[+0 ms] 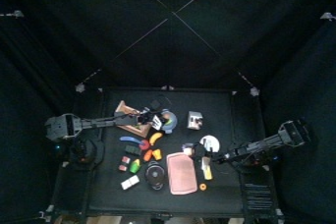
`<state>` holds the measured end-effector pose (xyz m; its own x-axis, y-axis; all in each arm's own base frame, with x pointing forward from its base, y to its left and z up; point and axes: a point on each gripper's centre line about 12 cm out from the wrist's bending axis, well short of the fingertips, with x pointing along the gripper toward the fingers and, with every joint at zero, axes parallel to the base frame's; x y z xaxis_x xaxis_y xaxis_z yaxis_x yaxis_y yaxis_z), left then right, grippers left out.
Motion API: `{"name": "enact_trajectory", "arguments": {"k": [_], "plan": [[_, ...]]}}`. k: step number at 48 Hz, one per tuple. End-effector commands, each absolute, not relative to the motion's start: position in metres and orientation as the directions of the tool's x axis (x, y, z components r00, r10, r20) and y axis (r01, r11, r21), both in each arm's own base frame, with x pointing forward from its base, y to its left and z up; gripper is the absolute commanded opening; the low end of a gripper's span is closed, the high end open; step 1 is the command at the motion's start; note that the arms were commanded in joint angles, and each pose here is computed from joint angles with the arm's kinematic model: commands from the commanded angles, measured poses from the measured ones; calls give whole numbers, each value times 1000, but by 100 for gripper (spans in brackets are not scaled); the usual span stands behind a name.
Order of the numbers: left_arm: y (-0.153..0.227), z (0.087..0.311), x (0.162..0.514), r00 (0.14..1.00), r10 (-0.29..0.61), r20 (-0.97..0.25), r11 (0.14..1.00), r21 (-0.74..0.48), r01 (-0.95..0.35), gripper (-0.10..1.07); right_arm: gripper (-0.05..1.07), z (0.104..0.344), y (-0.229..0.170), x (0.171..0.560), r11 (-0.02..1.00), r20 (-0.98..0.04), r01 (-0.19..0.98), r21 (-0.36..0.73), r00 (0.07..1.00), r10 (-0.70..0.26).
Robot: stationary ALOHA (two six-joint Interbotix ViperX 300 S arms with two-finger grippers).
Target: Peel half of eggshell and place in bowl
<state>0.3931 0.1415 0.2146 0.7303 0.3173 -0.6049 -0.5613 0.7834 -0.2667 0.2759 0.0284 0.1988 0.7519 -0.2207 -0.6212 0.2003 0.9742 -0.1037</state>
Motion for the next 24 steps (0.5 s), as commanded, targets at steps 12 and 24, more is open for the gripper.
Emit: {"name": "enact_trajectory", "arguments": {"k": [12,24], "plan": [[148,203,406,714,331,-616,832,-166,-529,62,64,204,26,277,973,-609,212,-97,760,-226],[147,199,405,704,330,-629,830,-162,-533,71,63,202,25,277,971,-615,219,-94,755,-230]]}}
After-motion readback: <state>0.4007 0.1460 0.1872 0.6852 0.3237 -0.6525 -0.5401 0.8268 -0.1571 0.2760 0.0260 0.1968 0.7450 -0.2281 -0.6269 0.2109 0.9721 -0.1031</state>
